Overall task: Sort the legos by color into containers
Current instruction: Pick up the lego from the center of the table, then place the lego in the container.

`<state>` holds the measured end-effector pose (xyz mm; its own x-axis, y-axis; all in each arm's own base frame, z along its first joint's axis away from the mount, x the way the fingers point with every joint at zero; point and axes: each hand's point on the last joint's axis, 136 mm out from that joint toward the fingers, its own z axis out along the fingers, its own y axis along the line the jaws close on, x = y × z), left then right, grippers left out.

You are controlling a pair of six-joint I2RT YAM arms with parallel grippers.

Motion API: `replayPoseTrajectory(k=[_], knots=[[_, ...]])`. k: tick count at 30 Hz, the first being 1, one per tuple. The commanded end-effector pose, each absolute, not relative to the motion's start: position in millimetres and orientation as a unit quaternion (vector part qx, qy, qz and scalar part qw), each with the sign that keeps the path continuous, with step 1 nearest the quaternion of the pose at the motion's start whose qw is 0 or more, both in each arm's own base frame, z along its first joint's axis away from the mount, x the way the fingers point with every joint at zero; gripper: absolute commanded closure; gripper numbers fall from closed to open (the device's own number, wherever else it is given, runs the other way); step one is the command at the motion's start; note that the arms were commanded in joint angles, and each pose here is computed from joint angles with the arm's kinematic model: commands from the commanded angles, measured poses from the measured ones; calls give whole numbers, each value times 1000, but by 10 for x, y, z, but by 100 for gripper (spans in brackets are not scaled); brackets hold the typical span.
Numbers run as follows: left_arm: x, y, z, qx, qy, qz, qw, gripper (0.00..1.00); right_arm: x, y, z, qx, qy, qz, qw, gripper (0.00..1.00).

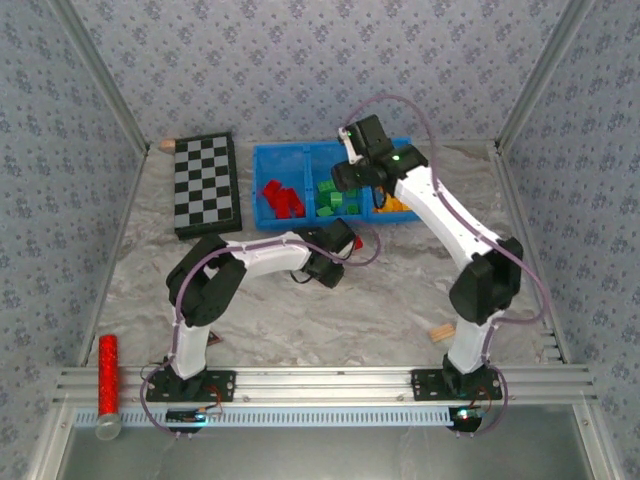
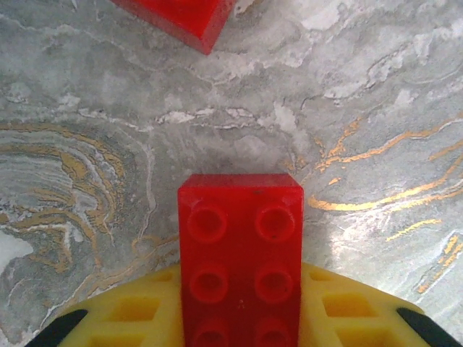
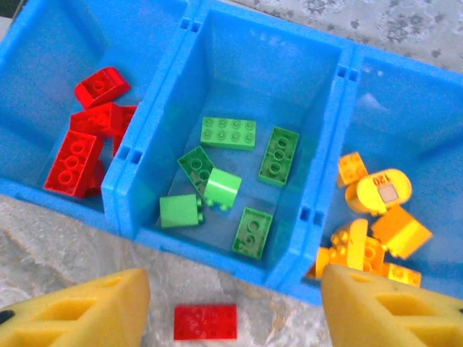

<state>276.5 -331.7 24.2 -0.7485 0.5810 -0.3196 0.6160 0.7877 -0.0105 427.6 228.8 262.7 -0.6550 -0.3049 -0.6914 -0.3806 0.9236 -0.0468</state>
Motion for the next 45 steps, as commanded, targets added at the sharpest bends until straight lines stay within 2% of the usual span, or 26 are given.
replayPoseTrajectory(k=[1, 6, 13, 17, 21, 28, 35, 45], knots=[[2643, -3122, 259, 314, 940, -49, 120, 73, 4115, 2097, 2907, -158, 899, 57, 403, 27], [2798, -3056, 760, 305, 936, -60, 164, 76, 3831, 1912, 2972, -152, 895, 64, 414, 17], [3332, -2738, 1629, 247, 933, -63, 256, 76, 3604, 1575, 2758, -92, 905, 70, 410, 1], [3730, -2458, 1993, 188, 930, -54, 311, 76, 3493, 1486, 2572, -74, 910, 76, 401, 0], [4081, -2280, 2130, 139, 927, -57, 344, 77, 3408, 1495, 2420, -69, 916, 93, 383, 0], [4608, -2120, 2015, 91, 930, -64, 352, 77, 3240, 1585, 2107, -86, 929, 110, 344, 0], [5093, -2204, 1699, 68, 936, -81, 337, 77, 3171, 1670, 1891, -93, 933, 118, 328, 0], [5445, -2344, 1235, 52, 948, -91, 300, 72, 3088, 1798, 1716, -108, 936, 122, 311, 0]])
